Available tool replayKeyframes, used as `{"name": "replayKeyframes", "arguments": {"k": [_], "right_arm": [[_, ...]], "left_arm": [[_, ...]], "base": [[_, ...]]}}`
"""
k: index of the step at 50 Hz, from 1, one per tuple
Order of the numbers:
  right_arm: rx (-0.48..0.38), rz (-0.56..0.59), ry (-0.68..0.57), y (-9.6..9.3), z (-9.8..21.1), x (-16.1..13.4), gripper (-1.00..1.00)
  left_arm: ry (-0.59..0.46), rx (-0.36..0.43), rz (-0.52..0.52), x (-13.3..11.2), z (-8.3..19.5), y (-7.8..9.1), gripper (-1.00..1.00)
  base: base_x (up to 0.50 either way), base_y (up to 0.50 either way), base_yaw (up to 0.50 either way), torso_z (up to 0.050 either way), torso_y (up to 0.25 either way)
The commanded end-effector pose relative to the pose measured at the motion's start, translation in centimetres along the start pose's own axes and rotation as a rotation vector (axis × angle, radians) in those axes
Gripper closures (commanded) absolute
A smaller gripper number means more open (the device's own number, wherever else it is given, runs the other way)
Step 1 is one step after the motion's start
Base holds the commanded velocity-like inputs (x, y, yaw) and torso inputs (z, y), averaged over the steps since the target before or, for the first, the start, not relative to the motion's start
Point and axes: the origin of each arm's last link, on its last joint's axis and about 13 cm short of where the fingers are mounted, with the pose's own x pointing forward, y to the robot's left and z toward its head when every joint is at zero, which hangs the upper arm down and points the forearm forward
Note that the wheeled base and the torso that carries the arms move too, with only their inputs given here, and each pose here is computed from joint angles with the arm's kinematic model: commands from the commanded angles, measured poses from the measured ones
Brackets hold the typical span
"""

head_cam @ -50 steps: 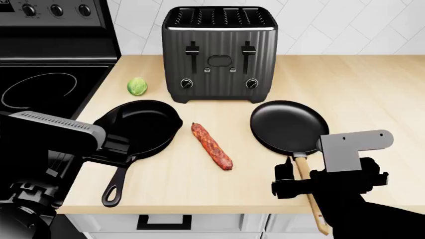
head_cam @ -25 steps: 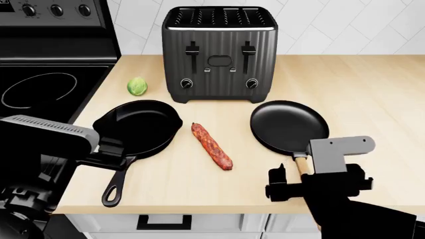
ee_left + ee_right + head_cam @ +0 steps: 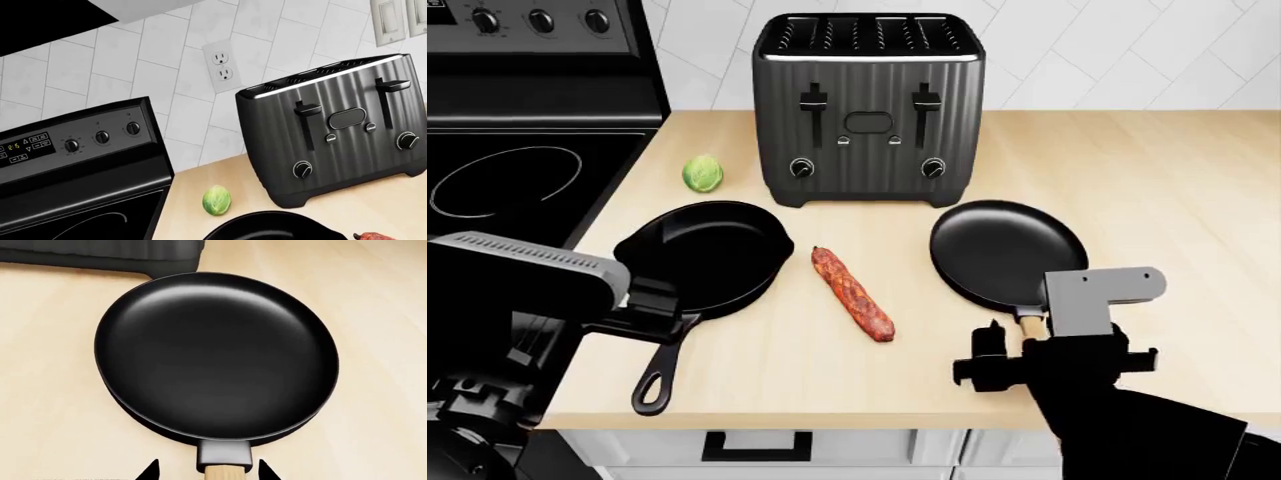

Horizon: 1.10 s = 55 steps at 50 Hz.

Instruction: Place both pans onto different burners. Then place the brussel sprout and the sausage on different pans.

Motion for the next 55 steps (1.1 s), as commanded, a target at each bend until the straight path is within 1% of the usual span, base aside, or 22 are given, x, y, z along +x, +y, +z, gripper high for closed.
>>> {"name": "replayKeyframes", "arguments": {"k": [1, 13, 17, 22, 28, 37, 42, 45, 49, 52, 55], "right_arm": [[-0.024, -0.065, 0.091, -0.4, -1.5, 0.9, 1.0], [-0.001, -0.075, 0.096, -0.7, -1.8, 0.9, 1.0], [0.003, -0.072, 0.072, -0.8, -1.5, 0.5, 1.0], [-0.015, -0.084, 0.012, -1.0, -0.2, -0.7, 1.0], [-0.028, -0.1, -0.062, -1.4, 1.4, -2.7, 1.0], [-0.055, -0.136, -0.135, -2.0, 2.5, -5.9, 1.0], [-0.058, -0.165, -0.164, -2.5, 3.1, -7.0, 1.0], [-0.058, -0.178, -0.172, -2.7, 3.4, -7.3, 1.0], [-0.057, -0.178, -0.172, -2.7, 3.3, -7.3, 1.0], [-0.056, -0.176, -0.171, -2.7, 3.3, -7.2, 1.0], [-0.054, -0.174, -0.168, -2.7, 3.2, -7.0, 1.0]], "left_arm": [[-0.002, -0.003, 0.002, 0.0, 0.1, 0.0, -1.0], [0.002, -0.008, 0.002, 0.0, -0.1, -0.1, -1.0], [0.003, -0.008, 0.001, 0.0, -0.1, -0.1, -1.0], [0.009, -0.006, 0.001, 0.0, -0.3, -0.2, -1.0], [0.011, -0.004, 0.001, 0.0, -0.3, -0.2, -1.0], [0.038, -0.012, 0.007, 0.3, -0.8, -0.1, -1.0], [0.105, -0.023, -0.007, 1.0, -1.5, -0.6, -1.0], [0.162, -0.044, -0.023, 1.6, -1.9, -0.8, -1.0], [0.246, -0.093, -0.042, 2.0, -2.0, -1.2, -1.0], [0.301, -0.126, -0.033, 2.2, -1.9, -1.3, -1.0], [0.33, -0.1, -0.021, 2.3, -1.1, -1.2, -1.0]], "base": [[0.0, 0.0, 0.0, 0.0, 0.0], [0.0, 0.0, 0.0, 0.0, 0.0], [0.0, 0.0, 0.0, 0.0, 0.0], [0.0, 0.0, 0.0, 0.0, 0.0], [0.0, 0.0, 0.0, 0.0, 0.0], [0.0, 0.0, 0.0, 0.0, 0.001], [0.0, 0.0, 0.0, 0.0, 0.002], [0.0, 0.0, 0.0, 0.0, 0.0], [0.0, 0.0, 0.0, 0.0, 0.002], [0.0, 0.0, 0.0, 0.0, 0.0], [0.0, 0.0, 0.0, 0.0, 0.004]]}}
